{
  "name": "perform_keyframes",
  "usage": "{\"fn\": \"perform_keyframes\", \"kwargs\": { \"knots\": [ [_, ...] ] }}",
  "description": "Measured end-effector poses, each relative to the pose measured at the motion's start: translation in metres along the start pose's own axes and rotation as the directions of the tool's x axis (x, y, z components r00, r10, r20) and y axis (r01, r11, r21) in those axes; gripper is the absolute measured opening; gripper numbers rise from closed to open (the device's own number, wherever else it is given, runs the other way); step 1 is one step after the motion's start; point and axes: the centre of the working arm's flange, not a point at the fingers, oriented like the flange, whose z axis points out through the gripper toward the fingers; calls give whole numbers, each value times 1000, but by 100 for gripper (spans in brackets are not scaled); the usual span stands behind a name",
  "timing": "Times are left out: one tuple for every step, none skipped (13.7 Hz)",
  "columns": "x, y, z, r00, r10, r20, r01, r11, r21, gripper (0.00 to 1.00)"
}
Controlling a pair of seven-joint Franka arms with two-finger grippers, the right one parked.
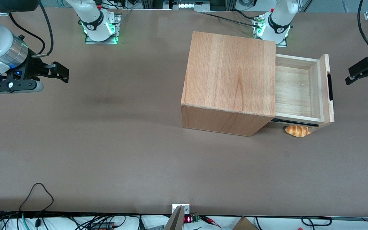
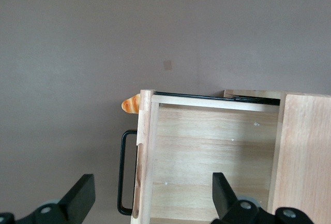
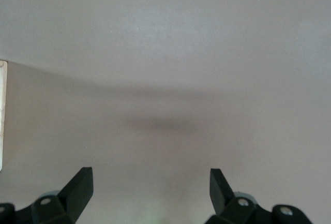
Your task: Open top drawer with left arm
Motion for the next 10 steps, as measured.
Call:
{"fn": "perform_keyframes", "kwargs": {
  "knots": [
    [-4, 1, -5, 1000, 1, -10, -1, 1000, 1, 100],
    [-9, 2, -7, 1000, 3, -22, -3, 1000, 1, 100],
    [-15, 3, -6, 1000, 3, -30, -3, 1000, 2, 100],
    [-20, 4, -4, 999, 5, -32, -5, 1000, 2, 100],
    [-23, 6, -2, 1000, 7, -31, -7, 1000, 2, 100],
    [-25, 7, -1, 1000, 8, -29, -8, 1000, 1, 100],
    [-26, 6, 0, 1000, 7, -26, -7, 1000, 1, 100],
    [-26, 6, 1, 1000, 5, -25, -5, 1000, 1, 100],
    [-26, 4, 1, 1000, 1, -24, -1, 1000, 1, 100],
    [-26, 2, 1, 1000, -1, -23, 1, 1000, 6, 100]
  ]
}}
